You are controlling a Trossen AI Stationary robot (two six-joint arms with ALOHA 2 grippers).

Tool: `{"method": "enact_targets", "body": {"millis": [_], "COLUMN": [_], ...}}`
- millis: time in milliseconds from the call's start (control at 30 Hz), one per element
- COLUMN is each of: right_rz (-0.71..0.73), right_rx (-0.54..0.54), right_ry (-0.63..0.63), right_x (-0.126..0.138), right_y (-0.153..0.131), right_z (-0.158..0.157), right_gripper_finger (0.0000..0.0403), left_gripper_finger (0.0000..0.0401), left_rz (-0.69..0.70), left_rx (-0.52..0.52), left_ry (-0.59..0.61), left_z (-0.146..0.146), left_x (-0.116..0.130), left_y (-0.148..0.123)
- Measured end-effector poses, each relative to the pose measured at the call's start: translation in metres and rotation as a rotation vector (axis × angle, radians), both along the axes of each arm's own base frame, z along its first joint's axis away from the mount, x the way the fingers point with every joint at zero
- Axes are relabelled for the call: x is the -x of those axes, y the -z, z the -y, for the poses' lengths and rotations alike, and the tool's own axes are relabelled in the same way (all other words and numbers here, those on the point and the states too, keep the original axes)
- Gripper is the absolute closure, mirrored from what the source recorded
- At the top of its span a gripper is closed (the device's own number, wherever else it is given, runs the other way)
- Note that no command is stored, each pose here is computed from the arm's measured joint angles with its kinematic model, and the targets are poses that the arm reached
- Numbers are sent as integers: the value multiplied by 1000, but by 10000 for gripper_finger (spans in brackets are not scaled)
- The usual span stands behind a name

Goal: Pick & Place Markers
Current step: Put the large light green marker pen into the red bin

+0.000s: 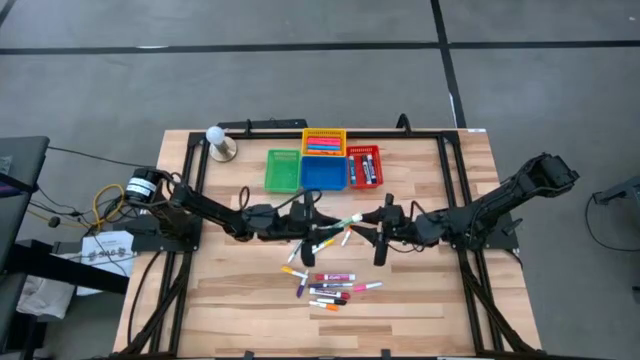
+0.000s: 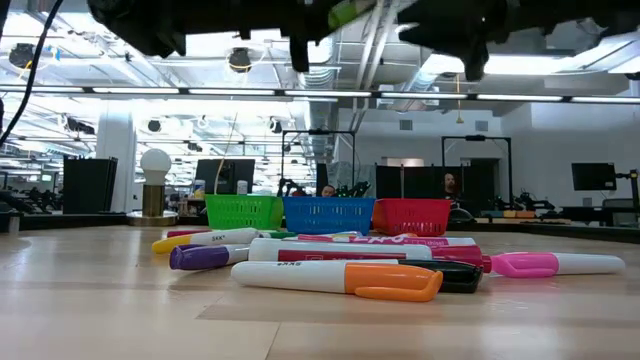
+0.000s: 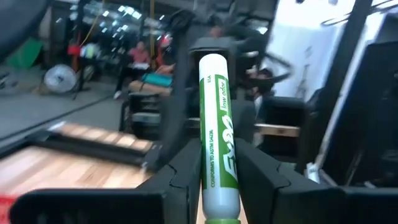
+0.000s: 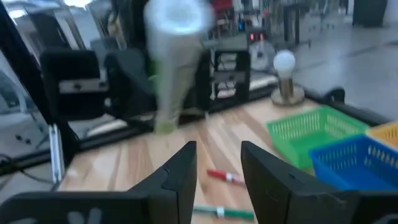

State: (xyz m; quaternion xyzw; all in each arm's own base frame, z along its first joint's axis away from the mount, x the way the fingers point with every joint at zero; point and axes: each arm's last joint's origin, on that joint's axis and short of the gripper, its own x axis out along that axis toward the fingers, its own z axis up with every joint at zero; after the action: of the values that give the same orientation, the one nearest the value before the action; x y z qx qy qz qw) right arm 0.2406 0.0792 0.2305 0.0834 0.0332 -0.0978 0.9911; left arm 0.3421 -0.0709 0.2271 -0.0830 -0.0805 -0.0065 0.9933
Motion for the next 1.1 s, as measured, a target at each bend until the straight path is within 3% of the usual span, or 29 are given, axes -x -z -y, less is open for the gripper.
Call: {"method": "enact_targets", "body": {"millis": [100, 333, 600, 1100], "right_rz": [59, 154, 156, 224], "right_rx": [20, 99, 104, 147], "right_ry": [-25, -210, -176, -212], "right_x": [0, -1, -5, -6], "right_y": [-7, -17, -17, -24], "right_z": [-1, -6, 6, 13], "right_gripper_finger": [290, 290, 288, 190], "left_gripper_finger": [316, 316, 316, 316], "left_rz": [25, 30, 30, 21], "left_rx": [-15, -14, -12, -14], "left_ry": [13, 12, 6, 3], "left_z": [6, 7, 7, 6], "left_x": [2, 2, 2, 2], "left_y": [-2, -3, -3, -2]}}
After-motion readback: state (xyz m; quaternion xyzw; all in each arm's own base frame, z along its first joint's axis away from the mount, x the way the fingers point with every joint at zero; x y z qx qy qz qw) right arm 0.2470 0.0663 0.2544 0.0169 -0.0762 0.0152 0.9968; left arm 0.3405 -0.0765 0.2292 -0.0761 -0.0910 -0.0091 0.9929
